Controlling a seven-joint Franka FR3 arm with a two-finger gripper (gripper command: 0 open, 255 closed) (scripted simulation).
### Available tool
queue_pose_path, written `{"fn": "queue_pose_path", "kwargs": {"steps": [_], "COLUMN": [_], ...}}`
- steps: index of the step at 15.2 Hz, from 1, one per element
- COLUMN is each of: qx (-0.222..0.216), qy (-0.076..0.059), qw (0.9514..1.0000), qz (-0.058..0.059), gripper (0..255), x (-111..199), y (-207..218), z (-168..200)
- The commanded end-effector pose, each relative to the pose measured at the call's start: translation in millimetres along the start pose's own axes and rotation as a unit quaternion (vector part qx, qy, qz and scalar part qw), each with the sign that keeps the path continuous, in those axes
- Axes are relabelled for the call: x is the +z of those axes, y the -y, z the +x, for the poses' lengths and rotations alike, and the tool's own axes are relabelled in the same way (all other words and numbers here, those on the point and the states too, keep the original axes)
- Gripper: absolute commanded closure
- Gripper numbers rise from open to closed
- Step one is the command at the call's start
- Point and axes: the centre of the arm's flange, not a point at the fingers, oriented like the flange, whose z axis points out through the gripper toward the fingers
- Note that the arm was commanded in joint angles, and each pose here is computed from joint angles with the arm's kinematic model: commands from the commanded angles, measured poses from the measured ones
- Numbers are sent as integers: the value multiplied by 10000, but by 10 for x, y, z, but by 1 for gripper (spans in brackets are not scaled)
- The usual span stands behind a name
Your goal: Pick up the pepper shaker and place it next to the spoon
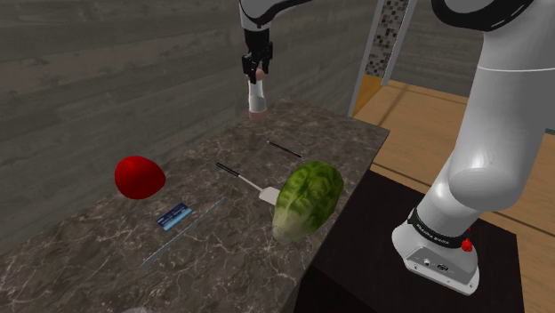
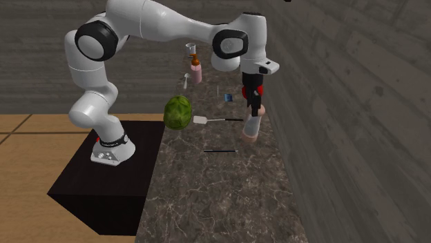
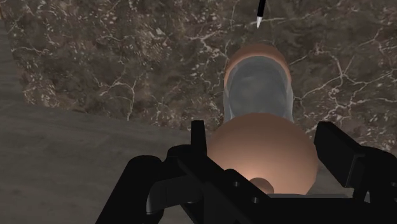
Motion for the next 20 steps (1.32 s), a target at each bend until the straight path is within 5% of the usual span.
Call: {"fn": "queue_pose_path", "kwargs": {"steps": [1,20], "qx": [0,0], "qy": [1,1], "qw": [10000,10000], "qz": [0,0], "gripper": [255,255], "x": [-108,-1091], "y": [-27,-215], "z": [2,80]}}
